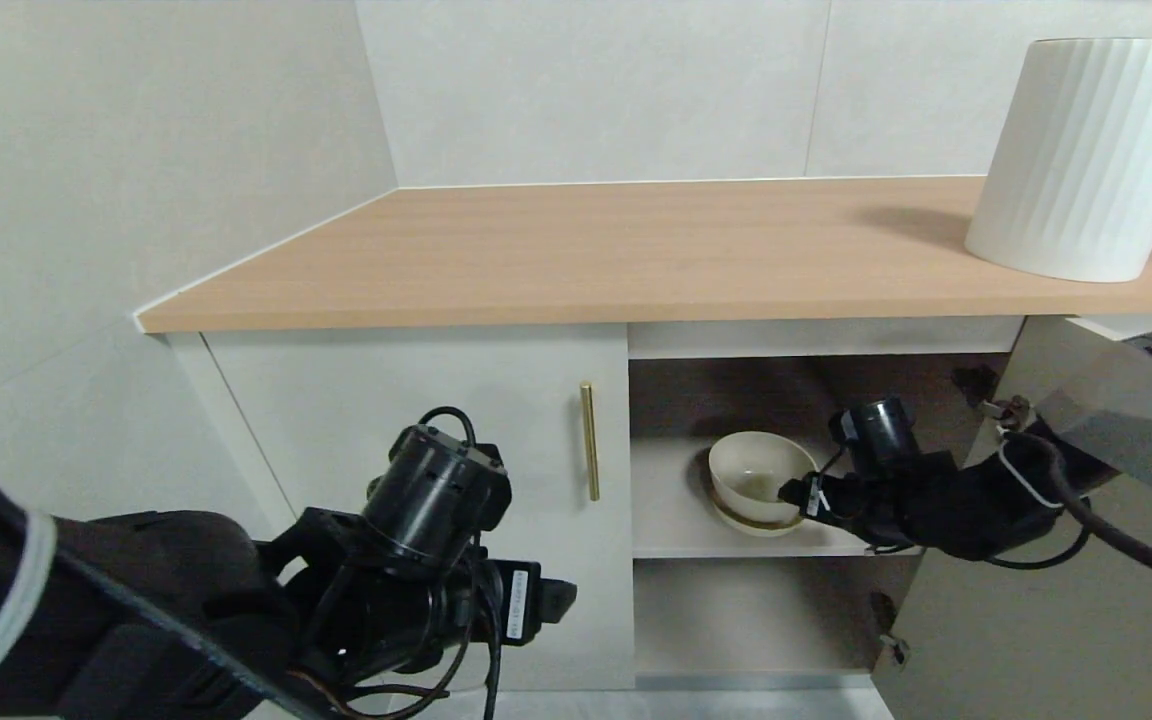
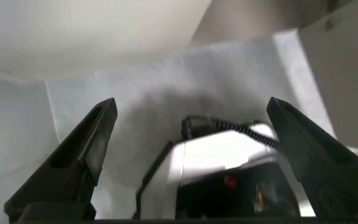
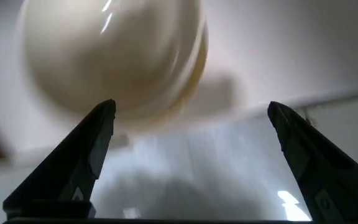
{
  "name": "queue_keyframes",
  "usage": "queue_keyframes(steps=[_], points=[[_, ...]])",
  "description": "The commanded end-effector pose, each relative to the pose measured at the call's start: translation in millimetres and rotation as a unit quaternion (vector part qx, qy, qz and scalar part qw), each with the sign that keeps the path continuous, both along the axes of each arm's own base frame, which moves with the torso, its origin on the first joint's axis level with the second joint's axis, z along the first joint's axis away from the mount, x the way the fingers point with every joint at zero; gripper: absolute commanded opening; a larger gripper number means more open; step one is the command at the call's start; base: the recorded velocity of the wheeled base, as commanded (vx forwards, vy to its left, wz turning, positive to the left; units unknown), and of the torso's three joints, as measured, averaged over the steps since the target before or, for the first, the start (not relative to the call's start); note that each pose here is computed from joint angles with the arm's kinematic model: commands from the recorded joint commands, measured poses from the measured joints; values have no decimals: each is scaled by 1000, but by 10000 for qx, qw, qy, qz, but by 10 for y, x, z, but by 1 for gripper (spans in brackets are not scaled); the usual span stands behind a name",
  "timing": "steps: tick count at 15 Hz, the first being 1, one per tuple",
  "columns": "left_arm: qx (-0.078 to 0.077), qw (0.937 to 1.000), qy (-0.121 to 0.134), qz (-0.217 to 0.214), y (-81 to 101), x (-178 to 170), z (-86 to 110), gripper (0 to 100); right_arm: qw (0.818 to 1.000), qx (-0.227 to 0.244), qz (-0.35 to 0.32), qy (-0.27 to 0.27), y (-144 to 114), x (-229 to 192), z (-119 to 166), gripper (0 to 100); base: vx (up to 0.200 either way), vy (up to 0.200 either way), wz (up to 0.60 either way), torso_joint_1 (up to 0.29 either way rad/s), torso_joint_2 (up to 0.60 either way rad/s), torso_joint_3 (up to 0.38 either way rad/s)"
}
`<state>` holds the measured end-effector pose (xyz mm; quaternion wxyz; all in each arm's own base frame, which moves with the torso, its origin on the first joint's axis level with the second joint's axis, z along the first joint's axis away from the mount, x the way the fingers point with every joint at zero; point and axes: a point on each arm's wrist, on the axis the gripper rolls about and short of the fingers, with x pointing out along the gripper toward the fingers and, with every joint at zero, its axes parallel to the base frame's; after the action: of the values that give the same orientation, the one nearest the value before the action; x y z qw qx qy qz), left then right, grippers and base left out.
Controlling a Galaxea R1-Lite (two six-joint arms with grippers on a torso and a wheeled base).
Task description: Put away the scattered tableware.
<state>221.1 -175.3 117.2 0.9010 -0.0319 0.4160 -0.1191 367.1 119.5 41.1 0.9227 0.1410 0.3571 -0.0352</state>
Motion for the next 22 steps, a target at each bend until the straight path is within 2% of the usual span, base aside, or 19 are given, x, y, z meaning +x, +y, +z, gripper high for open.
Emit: queue_keyframes(steps=[1, 2, 5, 6, 7, 8, 9, 10, 12, 14, 16, 22], points=[[-376, 9971, -603, 254, 322, -150, 408, 100, 9985, -52, 487, -241, -58, -502, 454, 100, 0, 0, 0, 0, 0, 0], [-499, 9949, -800, 349, 439, -218, 552, 100, 9974, -114, 603, -367, -115, -698, 588, 100, 0, 0, 0, 0, 0, 0], [-493, 9926, -1090, 203, 654, -511, 744, 100, 9922, 77, 977, -777, -251, -1250, 1031, 100, 0, 0, 0, 0, 0, 0], [-504, 9922, -1118, 214, 696, -561, 749, 100, 9913, 105, 1046, -793, -263, -1346, 1085, 100, 0, 0, 0, 0, 0, 0], [-449, 9915, -1200, 241, 782, -618, 753, 100, 9905, 107, 1137, -762, -270, -1469, 1130, 100, 0, 0, 0, 0, 0, 0], [-189, 9907, -1299, 346, 950, -672, 713, 100, 9887, 103, 1282, -772, -278, -1663, 1178, 100, 0, 0, 0, 0, 0, 0], [-130, 9901, -1353, 335, 998, -713, 708, 100, 9877, 116, 1324, -824, -295, -1737, 1208, 100, 0, 0, 0, 0, 0, 0], [-189, 9896, -1391, 302, 1003, -717, 732, 100, 9872, 147, 1357, -823, -324, -1809, 1221, 100, 0, 0, 0, 0, 0, 0], [-253, 9915, -1266, 173, 963, -648, 716, 100, 9871, 139, 1528, -465, -280, -1765, 1061, 100, 0, 0, 0, 0, 0, 0], [-142, 9955, -931, 88, 898, -546, 586, 100, 9870, 140, 1495, -568, -294, -1782, 1095, 100, 0, 0, 0, 0, 0, 0], [-117, 9960, -885, 90, 891, -539, 563, 100, 9854, 200, 1522, -733, -318, -1841, 1176, 100, 0, 0, 0, 0, 0, 0], [-124, 9959, -891, 59, 886, -554, 564, 100, 9852, 176, 1605, -573, -286, -1843, 1108, 100, -200, 0, 0, 3, 2, 2]])
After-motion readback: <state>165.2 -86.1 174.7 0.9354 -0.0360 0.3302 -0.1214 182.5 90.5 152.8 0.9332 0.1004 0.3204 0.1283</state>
